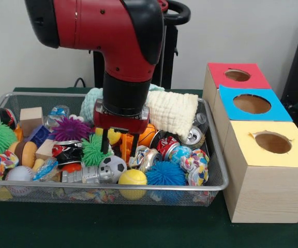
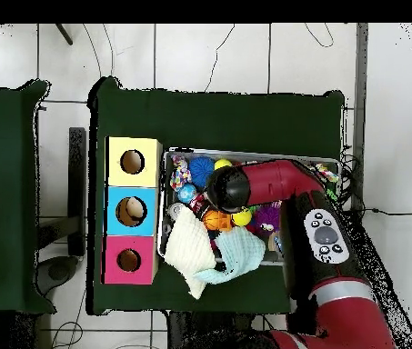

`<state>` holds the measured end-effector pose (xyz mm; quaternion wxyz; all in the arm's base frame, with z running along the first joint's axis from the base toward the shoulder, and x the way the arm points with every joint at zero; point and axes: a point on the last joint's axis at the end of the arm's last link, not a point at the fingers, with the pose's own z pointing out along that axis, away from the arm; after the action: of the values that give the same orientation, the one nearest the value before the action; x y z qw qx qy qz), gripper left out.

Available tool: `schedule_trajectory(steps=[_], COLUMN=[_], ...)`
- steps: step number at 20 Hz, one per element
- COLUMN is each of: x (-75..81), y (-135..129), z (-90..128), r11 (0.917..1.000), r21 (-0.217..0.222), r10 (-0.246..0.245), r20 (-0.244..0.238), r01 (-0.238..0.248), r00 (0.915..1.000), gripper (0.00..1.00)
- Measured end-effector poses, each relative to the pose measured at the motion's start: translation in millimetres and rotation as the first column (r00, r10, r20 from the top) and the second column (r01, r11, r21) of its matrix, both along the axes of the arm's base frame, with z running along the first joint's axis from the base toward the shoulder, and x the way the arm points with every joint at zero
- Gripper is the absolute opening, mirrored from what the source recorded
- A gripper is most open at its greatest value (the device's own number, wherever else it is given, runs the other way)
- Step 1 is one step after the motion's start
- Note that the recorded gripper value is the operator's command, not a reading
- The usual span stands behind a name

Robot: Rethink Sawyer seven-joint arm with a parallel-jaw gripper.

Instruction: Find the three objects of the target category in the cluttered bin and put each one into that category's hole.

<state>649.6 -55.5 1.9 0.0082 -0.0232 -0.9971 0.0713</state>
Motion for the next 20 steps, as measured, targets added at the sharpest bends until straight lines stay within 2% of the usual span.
schedule_trajectory(steps=[2, 3, 4, 9, 14, 20], x=[-7.5, -8.6, -13.7, -17.4, -20.4, -16.6], y=[10, 12, 18, 21, 18, 13], z=[-11, -13, -21, -29, -32, -26], r11=[1.0000, 0.9999, 0.9999, 0.9998, 0.9997, 0.9995], r21=[0.000, 0.000, -0.003, -0.015, -0.022, -0.030], r10=[0.009, 0.010, 0.015, 0.014, 0.007, 0.001], r20=[-0.048, -0.055, -0.091, -0.136, -0.160, -0.150], r01=[-0.009, -0.010, -0.016, -0.016, -0.011, -0.006], r00=[0.9988, 0.9984, 0.9957, 0.9906, 0.9870, 0.9887], gripper=[1.00, 1.00, 1.00, 1.00, 1.00, 1.00])
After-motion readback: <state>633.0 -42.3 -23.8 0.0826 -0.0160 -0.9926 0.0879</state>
